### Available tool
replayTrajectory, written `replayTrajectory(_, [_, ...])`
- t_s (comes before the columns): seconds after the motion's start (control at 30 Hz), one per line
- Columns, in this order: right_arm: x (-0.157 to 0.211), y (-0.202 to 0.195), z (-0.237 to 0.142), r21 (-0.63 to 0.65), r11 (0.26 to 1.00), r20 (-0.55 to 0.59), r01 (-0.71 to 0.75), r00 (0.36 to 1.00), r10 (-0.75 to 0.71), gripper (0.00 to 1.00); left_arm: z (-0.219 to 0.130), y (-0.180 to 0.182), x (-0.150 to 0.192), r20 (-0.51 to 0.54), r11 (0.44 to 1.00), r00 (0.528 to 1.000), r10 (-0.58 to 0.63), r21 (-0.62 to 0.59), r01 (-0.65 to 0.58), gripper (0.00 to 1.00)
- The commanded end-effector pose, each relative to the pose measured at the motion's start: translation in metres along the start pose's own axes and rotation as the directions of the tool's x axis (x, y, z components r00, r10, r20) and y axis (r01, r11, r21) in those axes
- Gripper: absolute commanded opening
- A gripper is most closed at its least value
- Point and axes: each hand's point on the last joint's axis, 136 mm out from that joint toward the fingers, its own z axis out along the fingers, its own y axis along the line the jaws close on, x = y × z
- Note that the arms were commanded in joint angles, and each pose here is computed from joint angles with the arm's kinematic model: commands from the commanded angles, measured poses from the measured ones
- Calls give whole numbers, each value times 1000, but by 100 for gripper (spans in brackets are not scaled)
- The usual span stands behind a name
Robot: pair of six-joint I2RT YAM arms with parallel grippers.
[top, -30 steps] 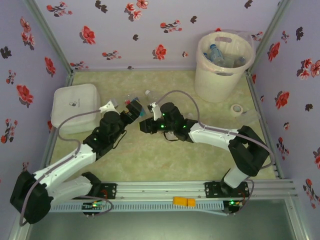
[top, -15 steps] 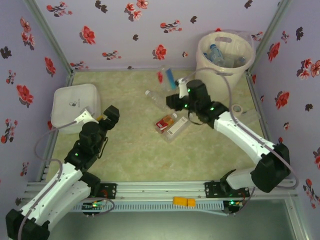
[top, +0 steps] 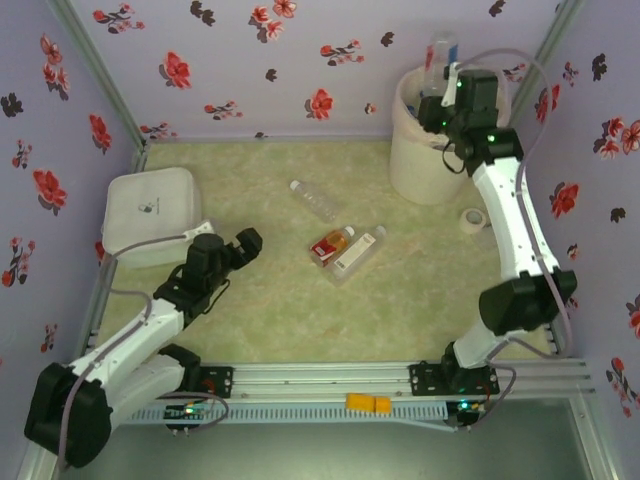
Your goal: Put the plastic bottles in the bin
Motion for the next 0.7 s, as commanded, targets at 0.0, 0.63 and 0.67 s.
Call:
replayTrajectory(0.0, [9,-26,19,67,996,-96,-60,993,66,26,3,-31,2,-90,993,993,80,98,-71,100])
replayTrajectory(0.63, [-20,-45,10,146,986,-43,-75,996,82,100,10,-41,9,-160,986,978,132,119,-114,100])
replayTrajectory(0.67, [-23,-43,2,138,988,-33,-71,997,77,100,11,-45,8,-163,984,976,141,132,-120,100])
